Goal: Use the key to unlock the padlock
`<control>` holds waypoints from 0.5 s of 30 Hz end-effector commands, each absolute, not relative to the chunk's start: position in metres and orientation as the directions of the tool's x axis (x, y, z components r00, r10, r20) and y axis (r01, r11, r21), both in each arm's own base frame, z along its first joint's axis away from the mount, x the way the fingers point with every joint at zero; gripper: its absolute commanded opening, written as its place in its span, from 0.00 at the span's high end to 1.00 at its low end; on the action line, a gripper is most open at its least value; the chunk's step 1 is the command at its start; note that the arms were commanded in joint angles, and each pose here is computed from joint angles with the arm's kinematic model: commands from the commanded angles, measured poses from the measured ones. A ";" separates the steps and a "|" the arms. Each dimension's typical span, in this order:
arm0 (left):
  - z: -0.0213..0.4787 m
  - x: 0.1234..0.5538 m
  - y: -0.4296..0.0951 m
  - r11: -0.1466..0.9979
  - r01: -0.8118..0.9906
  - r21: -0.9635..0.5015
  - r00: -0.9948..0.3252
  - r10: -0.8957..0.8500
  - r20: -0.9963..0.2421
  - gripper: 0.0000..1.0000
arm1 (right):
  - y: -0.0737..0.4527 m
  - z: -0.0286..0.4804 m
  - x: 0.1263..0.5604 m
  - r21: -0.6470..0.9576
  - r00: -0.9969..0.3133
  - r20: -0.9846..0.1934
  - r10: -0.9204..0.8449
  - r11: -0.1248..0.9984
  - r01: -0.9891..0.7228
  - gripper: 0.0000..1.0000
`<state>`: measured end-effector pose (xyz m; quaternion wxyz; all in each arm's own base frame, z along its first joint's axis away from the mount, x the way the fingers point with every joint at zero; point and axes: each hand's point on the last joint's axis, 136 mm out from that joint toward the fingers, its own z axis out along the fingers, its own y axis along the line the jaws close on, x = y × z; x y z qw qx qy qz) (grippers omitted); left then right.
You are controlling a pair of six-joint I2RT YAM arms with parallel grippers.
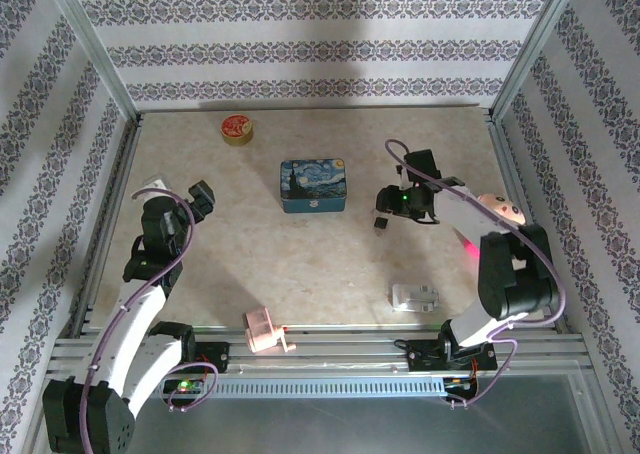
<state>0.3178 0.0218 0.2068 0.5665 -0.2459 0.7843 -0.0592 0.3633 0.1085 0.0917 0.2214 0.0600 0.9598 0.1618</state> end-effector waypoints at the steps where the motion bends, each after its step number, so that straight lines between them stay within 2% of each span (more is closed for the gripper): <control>1: 0.187 0.314 0.039 0.886 -0.382 -0.263 -0.261 -0.377 -0.889 0.01 | 0.088 0.115 0.362 0.247 -0.853 -0.496 0.164 0.968 0.042 0.41; 6: 0.178 0.327 0.036 0.922 -0.328 -0.206 -0.247 -0.294 -0.923 0.01 | 0.074 0.133 0.366 0.188 -0.764 -0.634 0.122 0.982 0.001 0.30; 11: 0.170 0.340 0.022 0.962 -0.222 -0.158 -0.245 -0.212 -0.946 0.01 | 0.058 0.161 0.372 0.127 -0.579 -0.809 0.099 0.992 -0.007 0.21; 12: 0.169 0.341 0.021 0.966 -0.212 -0.149 -0.241 -0.200 -0.950 0.01 | 0.054 0.165 0.372 0.116 -0.550 -0.829 0.098 0.993 0.002 0.18; 14: 0.165 0.343 0.020 0.973 -0.195 -0.126 -0.234 -0.171 -0.957 0.01 | 0.046 0.176 0.371 0.100 -0.495 -0.863 0.100 0.995 0.027 0.04; 15: 0.163 0.345 0.019 0.977 -0.182 -0.112 -0.231 -0.153 -0.961 0.01 | 0.043 0.180 0.371 0.088 -0.475 -0.875 0.093 0.996 0.034 0.02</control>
